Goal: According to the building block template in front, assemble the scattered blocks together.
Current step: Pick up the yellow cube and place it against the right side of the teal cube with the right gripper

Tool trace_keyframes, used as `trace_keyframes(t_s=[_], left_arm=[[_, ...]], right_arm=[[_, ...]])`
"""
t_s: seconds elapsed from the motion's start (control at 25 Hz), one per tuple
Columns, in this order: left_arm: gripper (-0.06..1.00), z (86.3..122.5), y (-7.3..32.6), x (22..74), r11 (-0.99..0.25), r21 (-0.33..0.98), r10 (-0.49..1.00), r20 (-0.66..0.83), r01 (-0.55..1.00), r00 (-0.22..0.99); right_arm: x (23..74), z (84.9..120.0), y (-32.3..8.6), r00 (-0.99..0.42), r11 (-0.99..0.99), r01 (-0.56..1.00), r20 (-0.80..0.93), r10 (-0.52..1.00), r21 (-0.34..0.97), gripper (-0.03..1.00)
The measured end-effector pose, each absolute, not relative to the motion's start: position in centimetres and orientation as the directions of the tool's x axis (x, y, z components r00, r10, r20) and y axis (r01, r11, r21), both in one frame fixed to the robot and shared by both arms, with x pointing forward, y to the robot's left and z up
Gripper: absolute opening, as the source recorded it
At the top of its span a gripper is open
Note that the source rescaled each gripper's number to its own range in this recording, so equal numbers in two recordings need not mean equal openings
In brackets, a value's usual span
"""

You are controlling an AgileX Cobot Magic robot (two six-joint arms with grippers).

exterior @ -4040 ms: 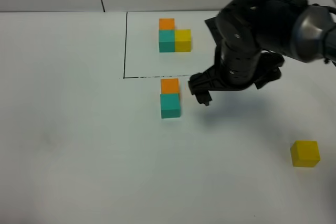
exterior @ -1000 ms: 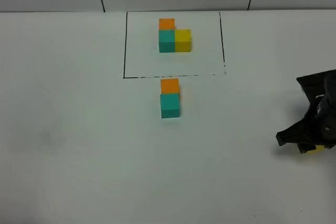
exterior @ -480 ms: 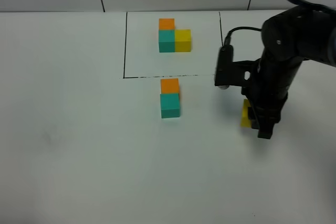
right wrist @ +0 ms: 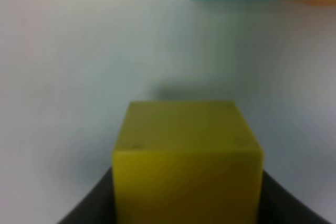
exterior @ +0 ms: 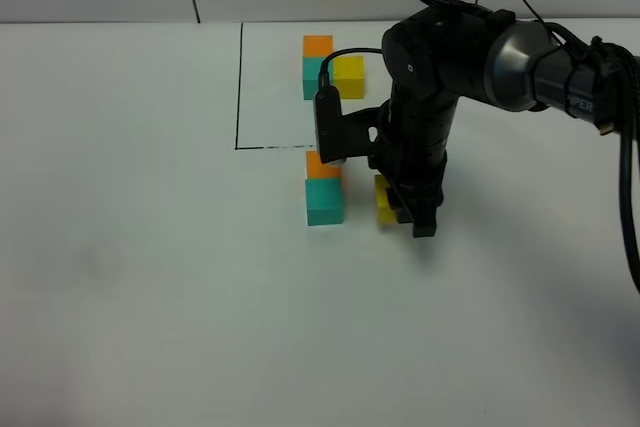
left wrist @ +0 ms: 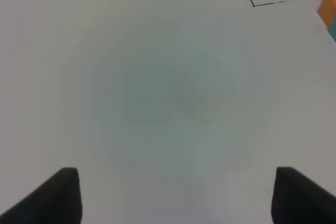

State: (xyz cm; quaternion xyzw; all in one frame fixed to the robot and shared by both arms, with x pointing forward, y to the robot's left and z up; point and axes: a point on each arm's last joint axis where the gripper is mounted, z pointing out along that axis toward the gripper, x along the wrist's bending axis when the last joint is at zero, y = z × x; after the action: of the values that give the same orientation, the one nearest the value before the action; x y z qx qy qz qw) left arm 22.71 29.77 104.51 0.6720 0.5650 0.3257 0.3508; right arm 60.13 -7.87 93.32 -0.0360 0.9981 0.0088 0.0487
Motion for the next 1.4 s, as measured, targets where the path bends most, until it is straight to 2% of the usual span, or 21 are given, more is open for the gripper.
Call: trace_keyframes(t_s=[0.8, 1.4], left_arm=[[0.69, 104.5, 29.8, 22.7, -0.116, 0.84, 0.988, 0.042, 0.531, 0.15], [0.69, 104.5, 29.8, 22.7, -0.118, 0.839, 0.988, 0.043, 0.531, 0.151]], right_arm=[[61.6, 89.7, -6.6, -0.992, 0.996, -0.036, -0.123, -0.027, 0.078, 0.02], [61.6, 89.5, -6.3, -0.993, 0.995, -0.022, -0.121, -0.01, 0.1, 0.02]])
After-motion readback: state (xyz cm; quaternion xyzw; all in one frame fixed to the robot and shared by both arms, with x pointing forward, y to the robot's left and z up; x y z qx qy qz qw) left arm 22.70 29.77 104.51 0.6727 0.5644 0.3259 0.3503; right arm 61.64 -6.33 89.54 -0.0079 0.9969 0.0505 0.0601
